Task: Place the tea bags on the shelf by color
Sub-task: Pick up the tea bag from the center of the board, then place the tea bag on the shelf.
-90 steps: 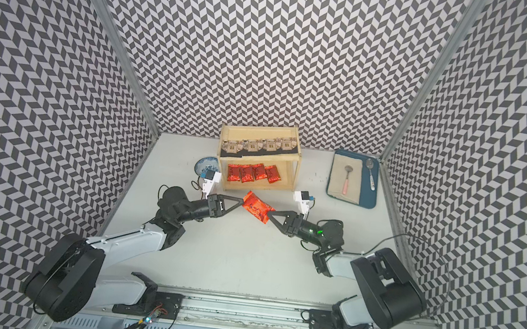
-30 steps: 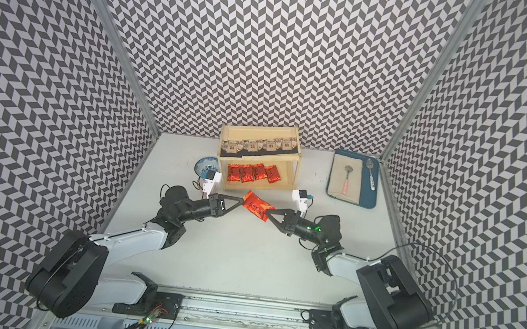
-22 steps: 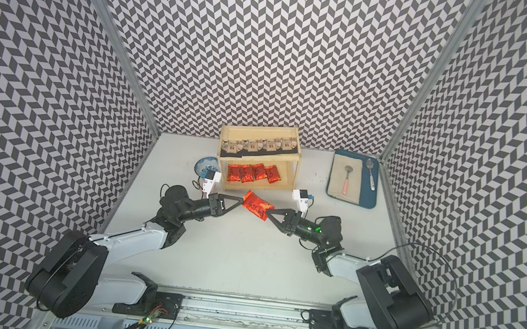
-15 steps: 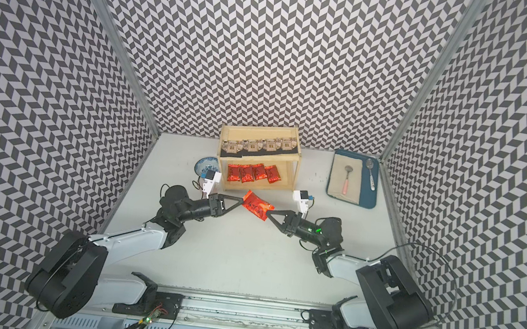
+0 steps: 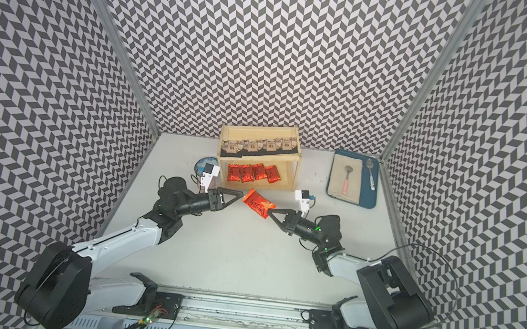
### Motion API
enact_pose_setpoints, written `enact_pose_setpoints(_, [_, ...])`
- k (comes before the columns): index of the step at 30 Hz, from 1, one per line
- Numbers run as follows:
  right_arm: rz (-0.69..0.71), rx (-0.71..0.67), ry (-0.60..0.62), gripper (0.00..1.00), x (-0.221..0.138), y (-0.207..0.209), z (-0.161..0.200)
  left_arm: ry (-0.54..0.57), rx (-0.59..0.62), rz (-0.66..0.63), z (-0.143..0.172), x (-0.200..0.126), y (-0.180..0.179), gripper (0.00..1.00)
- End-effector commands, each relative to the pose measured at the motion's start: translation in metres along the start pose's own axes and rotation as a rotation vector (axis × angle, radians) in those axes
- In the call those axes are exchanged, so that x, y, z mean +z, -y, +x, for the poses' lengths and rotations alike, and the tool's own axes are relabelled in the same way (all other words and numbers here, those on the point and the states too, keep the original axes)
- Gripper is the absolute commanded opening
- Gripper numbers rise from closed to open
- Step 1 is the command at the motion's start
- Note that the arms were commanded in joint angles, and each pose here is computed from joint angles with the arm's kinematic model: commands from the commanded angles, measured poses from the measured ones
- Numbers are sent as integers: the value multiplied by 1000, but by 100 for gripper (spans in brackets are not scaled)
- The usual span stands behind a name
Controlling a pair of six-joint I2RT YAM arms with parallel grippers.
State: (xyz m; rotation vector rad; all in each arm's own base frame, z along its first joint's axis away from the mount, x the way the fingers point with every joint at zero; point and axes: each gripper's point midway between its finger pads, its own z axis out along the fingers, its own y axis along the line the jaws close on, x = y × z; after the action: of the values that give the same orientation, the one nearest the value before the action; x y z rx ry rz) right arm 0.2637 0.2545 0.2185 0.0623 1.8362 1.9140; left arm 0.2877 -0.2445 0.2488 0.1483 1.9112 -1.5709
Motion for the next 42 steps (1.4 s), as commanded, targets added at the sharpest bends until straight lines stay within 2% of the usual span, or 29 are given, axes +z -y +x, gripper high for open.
enact_pose_setpoints(1, [-9,-97,88,0,4,-3,-32,3,48,-78,-8,-9,-5,77])
enact_pose_setpoints(4, [-5,-135,152,0,4,5,-56,1,72,-115,-10,-15,-9,78])
enact_pose_setpoints(10, [45,-110,309,0,-3,42,-100,-42,87,-172,-5,-17,-22,78])
enact_pose_setpoints(16, [96,-50,458,0,-9,78,-124,-84,72,-231,1,-15,-40,78])
enact_pose_setpoints(22, [130,-36,555,0,-11,96,-144,-109,44,-223,7,-12,-46,78])
enact_pose_setpoints(42, [246,-3,623,0,16,151,-182,-115,39,-221,10,-14,-47,78])
